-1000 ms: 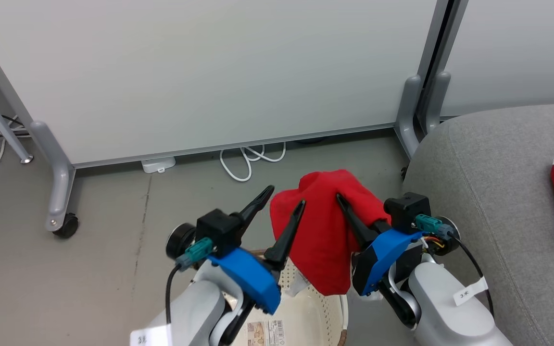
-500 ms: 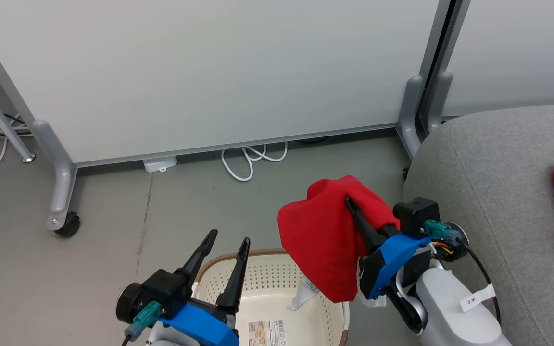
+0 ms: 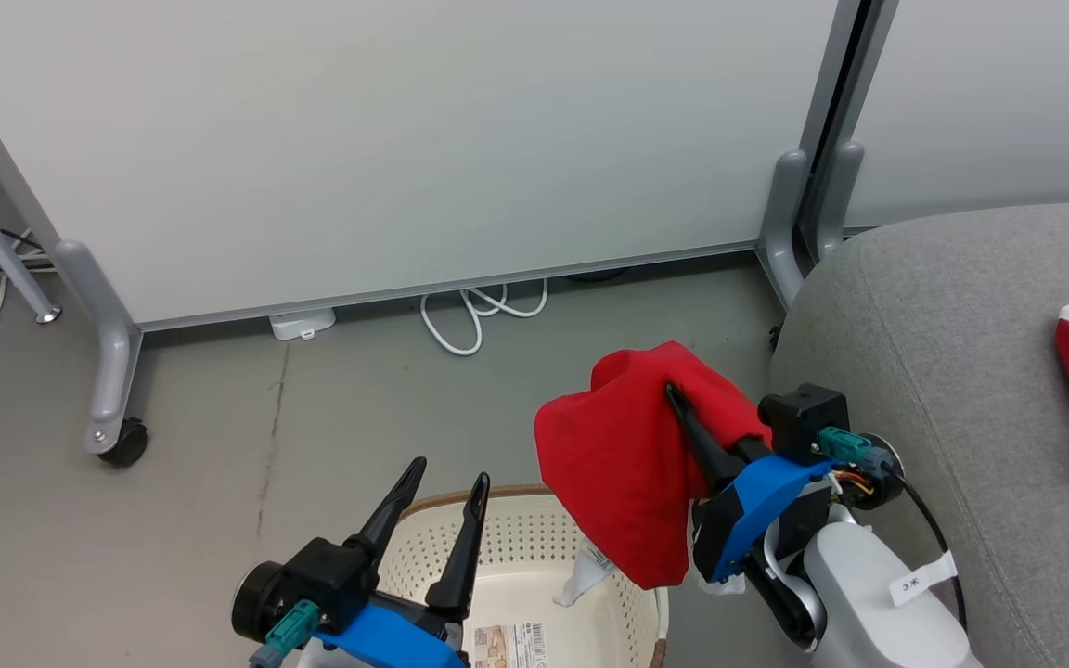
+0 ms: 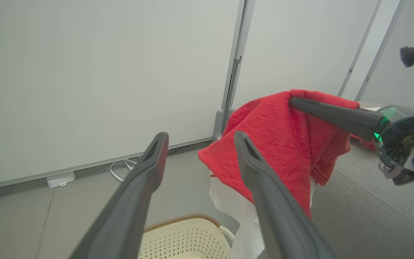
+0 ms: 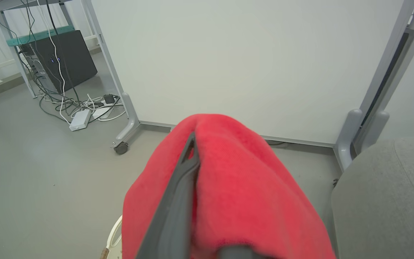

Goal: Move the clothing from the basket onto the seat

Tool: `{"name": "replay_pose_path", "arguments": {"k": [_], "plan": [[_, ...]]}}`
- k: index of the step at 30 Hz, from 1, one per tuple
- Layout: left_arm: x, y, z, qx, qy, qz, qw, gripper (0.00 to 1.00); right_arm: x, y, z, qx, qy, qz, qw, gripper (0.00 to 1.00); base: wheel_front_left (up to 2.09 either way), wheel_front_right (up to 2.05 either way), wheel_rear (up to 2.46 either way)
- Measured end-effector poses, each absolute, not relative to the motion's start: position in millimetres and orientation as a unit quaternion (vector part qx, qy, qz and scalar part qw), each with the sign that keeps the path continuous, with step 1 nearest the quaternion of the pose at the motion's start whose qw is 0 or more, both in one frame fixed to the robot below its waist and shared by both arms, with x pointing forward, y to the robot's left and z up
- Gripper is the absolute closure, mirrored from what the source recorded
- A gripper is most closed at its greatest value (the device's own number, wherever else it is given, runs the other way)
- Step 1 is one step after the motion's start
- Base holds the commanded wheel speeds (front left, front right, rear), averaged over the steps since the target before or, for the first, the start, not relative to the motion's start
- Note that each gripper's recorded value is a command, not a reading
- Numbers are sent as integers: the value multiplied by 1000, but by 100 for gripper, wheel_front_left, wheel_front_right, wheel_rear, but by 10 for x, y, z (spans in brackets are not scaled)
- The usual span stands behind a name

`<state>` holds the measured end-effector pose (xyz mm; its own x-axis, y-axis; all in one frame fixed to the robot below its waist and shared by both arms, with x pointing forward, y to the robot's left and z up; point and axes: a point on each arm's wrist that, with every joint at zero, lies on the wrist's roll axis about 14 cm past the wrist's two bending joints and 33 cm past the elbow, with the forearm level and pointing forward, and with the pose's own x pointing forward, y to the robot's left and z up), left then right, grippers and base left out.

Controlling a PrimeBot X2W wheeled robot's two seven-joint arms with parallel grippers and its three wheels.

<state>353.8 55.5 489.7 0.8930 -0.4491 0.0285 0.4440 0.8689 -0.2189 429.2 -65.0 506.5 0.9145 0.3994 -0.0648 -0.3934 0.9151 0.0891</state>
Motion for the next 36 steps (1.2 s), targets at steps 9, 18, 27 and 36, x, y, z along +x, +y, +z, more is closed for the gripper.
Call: {"name": "replay_pose_path", "arguments": {"k": [9, 18, 27, 36], "plan": [[3571, 335, 4896, -113, 16, -264, 958, 0, 4231, -920, 5057, 37, 42, 169, 984, 100, 0, 0, 0], [3613, -55, 4889, -118, 24, -321, 939, 0, 4130, -1363, 5035, 35, 43, 111, 992, 100, 0, 0, 0], [3634, -521, 4852, -118, 35, -388, 914, 0, 3932, -1895, 4981, 40, 47, 37, 997, 100, 0, 0, 0], [3597, -935, 4831, -121, 43, -446, 886, 0, 3703, -2324, 4925, 44, 52, -27, 997, 100, 0, 0, 0]]}}
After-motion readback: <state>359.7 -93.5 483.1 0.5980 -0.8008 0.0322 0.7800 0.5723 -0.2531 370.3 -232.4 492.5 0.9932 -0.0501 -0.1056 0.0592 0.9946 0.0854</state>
